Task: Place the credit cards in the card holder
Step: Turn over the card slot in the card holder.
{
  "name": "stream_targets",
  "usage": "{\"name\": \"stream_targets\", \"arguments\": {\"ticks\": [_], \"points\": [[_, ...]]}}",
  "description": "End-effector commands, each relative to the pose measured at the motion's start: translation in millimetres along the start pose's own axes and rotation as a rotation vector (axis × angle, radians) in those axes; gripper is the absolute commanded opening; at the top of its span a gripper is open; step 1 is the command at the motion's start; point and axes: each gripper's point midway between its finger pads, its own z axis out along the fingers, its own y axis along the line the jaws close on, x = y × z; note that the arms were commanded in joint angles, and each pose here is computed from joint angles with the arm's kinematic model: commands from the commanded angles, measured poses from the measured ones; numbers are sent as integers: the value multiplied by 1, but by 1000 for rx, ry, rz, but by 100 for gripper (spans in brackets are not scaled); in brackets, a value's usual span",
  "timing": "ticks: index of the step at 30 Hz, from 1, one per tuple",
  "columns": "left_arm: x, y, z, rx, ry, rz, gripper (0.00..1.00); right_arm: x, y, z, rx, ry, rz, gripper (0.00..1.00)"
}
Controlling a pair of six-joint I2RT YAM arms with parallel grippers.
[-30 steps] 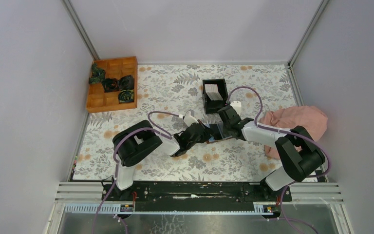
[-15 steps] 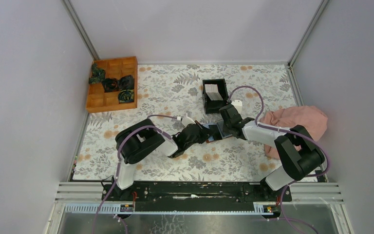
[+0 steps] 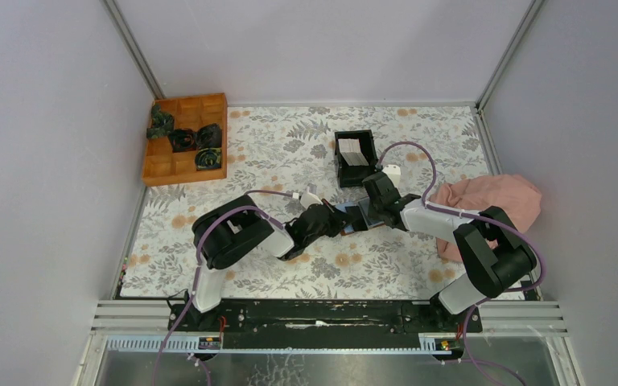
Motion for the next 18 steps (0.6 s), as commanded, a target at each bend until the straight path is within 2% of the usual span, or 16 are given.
{"name": "stream_targets", "arguments": {"ticks": [1, 6, 18], "points": [[-4, -7, -5, 38, -2, 1, 0, 15, -6, 4, 8, 48, 7, 25], [-4, -3, -11, 49, 4, -15, 0, 16, -6, 5, 7, 53, 7, 25], [-8, -26, -16, 132, -10, -33, 0, 14, -7, 5, 11, 53, 3, 25]]}}
